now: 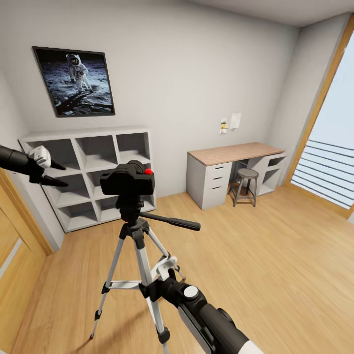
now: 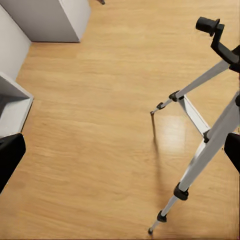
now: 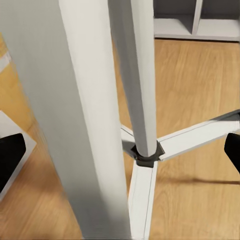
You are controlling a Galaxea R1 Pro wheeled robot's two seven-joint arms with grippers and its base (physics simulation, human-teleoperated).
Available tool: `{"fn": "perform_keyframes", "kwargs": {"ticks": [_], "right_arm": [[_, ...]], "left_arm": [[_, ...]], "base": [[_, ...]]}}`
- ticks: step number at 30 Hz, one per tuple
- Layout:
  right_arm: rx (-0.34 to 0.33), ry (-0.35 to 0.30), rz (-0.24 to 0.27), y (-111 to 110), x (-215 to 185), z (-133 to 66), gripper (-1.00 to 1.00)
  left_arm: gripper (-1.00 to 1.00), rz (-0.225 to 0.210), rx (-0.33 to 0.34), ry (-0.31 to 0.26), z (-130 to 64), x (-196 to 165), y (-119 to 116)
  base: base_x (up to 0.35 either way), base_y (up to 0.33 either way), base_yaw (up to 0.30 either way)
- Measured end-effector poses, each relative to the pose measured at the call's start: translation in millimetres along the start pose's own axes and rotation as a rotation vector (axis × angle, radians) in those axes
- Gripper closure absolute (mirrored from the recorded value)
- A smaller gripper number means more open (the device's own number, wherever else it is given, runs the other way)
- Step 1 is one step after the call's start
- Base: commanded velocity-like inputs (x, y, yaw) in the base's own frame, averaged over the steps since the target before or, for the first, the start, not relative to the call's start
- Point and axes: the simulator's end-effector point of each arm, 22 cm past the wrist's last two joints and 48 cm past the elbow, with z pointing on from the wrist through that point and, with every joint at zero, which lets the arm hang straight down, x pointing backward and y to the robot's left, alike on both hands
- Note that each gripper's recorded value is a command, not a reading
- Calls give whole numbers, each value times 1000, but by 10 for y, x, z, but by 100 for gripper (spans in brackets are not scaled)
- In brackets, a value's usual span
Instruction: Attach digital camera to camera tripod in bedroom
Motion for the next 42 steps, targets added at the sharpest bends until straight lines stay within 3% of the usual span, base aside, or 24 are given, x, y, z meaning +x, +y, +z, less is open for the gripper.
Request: {"fn": "perform_keyframes", "kwargs": {"ticks": [2,3,11,14,17,23,32,33,39,40,42], "right_arm": [[-1,2,2,10,15,-5,-100],[-2,4,2,24,22,-11,-100],[-6,4,5,72,49,-33,-100],[-13,0,13,127,63,-57,-100],[-14,-2,14,143,64,-65,-100],[-16,5,22,163,134,-81,-100],[-2,63,27,110,555,-182,-100],[4,87,15,124,720,-218,-100],[14,119,-12,128,925,-271,-100],[26,142,-26,64,1062,-319,-100],[28,146,-28,48,1087,-328,-100]], "left_arm": [[-100,-27,0,12,31,146,6],[-100,-60,1,23,52,320,4],[-100,-136,6,-14,83,526,-25],[-100,-179,26,23,287,867,-141],[-100,-207,20,37,350,1043,-156],[-100,-308,17,-1,619,1380,-259],[-100,-406,34,24,966,1804,-468],[-100,-443,39,32,1072,1961,-552],[-100,-518,21,4,1147,2174,-610],[-100,-579,-2,-40,1160,2292,-620],[-100,-590,-6,-51,1167,2303,-623]], "base": [[0,0,0],[0,0,0],[0,0,0],[0,0,0],[0,0,0],[0,0,0],[0,0,0],[0,0,0],[0,0,0],[0,0,0],[0,0,0]]}}
